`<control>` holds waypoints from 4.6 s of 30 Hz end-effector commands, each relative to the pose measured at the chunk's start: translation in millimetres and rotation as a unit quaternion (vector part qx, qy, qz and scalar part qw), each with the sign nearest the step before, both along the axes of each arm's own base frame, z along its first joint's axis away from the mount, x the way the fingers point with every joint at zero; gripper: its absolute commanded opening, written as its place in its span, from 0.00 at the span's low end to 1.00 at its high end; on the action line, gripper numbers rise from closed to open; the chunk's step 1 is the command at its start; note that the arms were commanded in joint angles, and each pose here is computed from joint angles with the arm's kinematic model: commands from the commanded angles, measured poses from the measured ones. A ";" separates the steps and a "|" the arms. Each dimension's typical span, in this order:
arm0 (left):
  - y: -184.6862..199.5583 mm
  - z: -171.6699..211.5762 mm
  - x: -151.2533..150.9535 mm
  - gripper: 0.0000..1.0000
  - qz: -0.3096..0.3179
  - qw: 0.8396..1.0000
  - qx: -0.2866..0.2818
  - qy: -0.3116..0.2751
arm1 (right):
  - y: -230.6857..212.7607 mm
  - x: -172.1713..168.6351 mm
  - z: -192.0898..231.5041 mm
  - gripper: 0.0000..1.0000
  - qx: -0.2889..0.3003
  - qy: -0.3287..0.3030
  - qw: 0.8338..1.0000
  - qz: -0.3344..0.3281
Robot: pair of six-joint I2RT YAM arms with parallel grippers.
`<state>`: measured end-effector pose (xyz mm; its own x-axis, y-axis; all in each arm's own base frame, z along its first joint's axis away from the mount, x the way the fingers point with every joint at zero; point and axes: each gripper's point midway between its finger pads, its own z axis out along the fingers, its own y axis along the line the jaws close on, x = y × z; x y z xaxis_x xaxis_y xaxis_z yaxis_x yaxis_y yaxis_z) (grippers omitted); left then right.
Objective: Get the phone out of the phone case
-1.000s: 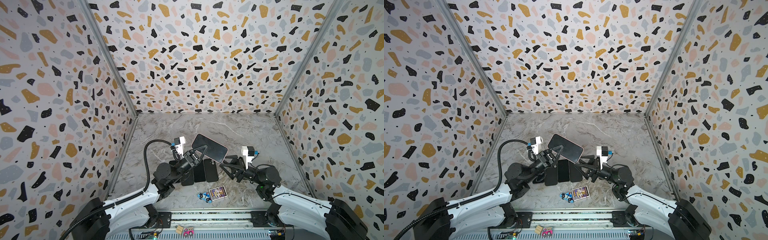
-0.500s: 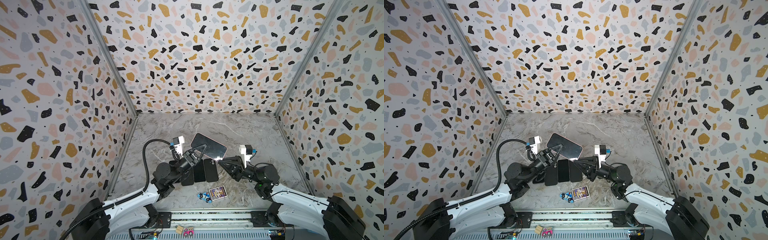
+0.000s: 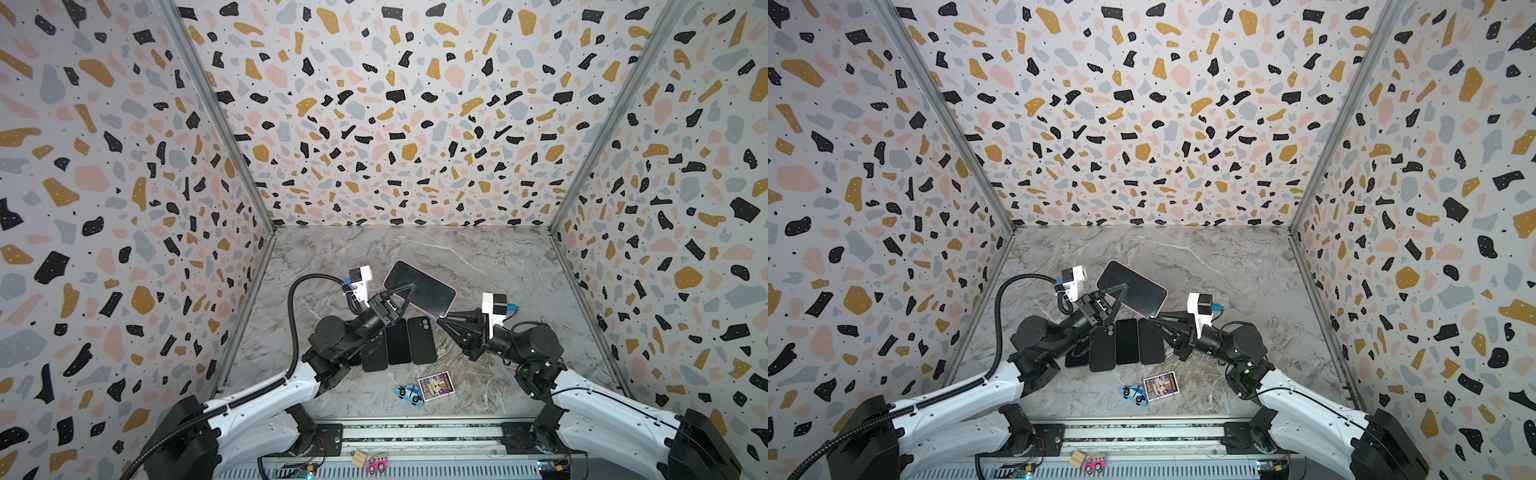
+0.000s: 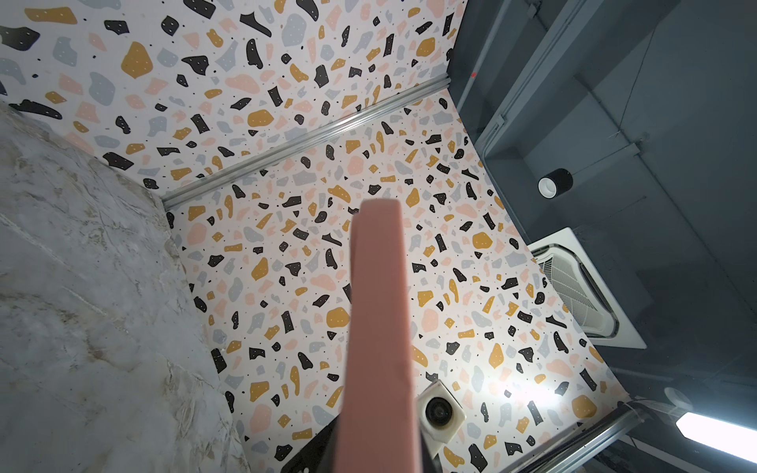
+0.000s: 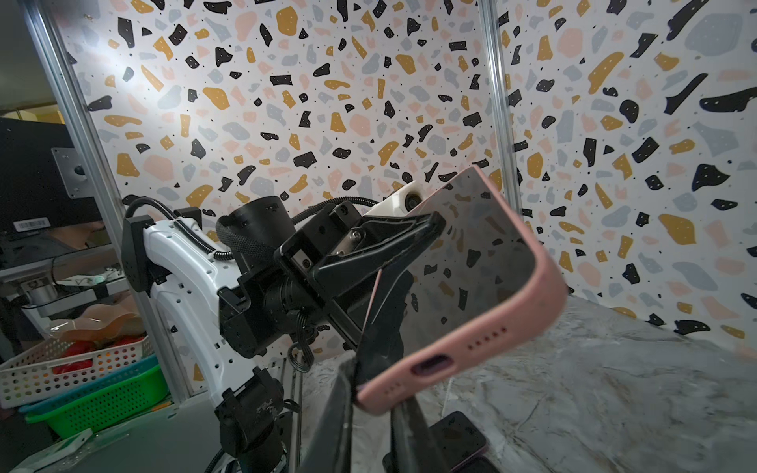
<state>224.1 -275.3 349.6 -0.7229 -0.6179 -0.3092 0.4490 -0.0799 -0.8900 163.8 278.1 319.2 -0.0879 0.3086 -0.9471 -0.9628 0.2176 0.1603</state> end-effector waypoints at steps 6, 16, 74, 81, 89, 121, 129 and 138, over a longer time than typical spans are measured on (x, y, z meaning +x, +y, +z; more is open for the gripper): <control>-22.9 -12.7 -21.2 0.00 -0.074 0.996 0.043 0.012 | -4.9 24.3 12.9 0.00 -0.042 -0.118 0.986 -0.108; -1.9 8.0 -15.8 0.00 -0.040 0.999 0.007 -0.008 | -24.7 5.3 -3.5 0.21 -0.018 -0.107 0.989 -0.104; -10.3 12.5 -23.5 0.00 -0.055 0.998 -0.029 -0.018 | -10.9 -4.1 10.9 0.11 0.080 -0.018 0.997 -0.016; -4.9 13.6 -21.9 0.00 -0.042 0.998 -0.037 -0.017 | -13.9 -12.9 8.8 0.36 0.085 -0.018 0.996 0.001; -3.8 16.2 -22.6 0.00 -0.043 0.998 -0.044 -0.020 | -15.7 -14.7 11.0 0.32 0.095 -0.014 0.995 0.005; -19.5 8.1 -36.5 0.00 -0.084 0.996 -0.002 -0.017 | -4.7 26.9 9.2 0.00 0.025 -0.046 0.994 -0.100; -23.1 5.2 -39.1 0.00 -0.094 0.995 0.007 -0.016 | -13.4 37.9 11.6 0.00 0.019 -0.056 0.987 -0.148; -25.6 7.5 -42.5 0.00 -0.104 0.994 0.006 -0.025 | -14.1 49.2 12.7 0.00 0.014 -0.042 0.985 -0.168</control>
<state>223.9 -277.1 346.1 -0.7234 -0.6328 -0.2763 0.4197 -0.0852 -0.9036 176.4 279.7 307.2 0.0465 0.2962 -0.9540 -0.9343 0.3508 0.0634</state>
